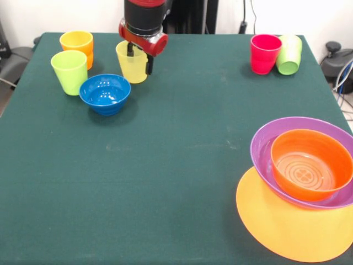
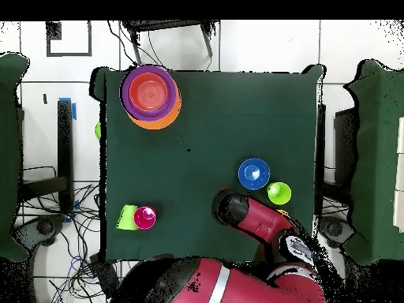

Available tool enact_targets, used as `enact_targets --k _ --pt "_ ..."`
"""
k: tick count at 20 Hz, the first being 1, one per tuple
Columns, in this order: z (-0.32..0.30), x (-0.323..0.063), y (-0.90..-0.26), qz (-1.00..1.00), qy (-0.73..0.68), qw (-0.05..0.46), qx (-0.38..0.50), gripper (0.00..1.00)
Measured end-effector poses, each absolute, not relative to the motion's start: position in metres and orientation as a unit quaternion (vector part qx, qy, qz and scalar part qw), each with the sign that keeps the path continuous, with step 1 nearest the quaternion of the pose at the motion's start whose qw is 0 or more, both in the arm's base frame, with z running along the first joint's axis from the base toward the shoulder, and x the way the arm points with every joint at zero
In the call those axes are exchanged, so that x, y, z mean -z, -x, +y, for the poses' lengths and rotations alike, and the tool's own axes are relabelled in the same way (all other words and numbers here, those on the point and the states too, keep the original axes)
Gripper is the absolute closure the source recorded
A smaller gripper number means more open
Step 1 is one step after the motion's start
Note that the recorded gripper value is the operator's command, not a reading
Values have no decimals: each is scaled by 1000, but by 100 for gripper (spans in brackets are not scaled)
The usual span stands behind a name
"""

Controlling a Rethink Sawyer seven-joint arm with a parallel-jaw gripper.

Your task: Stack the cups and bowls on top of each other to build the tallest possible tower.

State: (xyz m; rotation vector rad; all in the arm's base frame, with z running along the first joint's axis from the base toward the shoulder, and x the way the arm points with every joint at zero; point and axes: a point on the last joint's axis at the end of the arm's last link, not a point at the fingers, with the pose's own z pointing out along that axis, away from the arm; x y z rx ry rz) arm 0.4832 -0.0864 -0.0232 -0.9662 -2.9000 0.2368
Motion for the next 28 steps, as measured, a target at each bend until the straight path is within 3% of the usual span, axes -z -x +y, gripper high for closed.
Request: enact_targets --k 28 --pt "-76 14 -493 -949 306 31 -73 0"
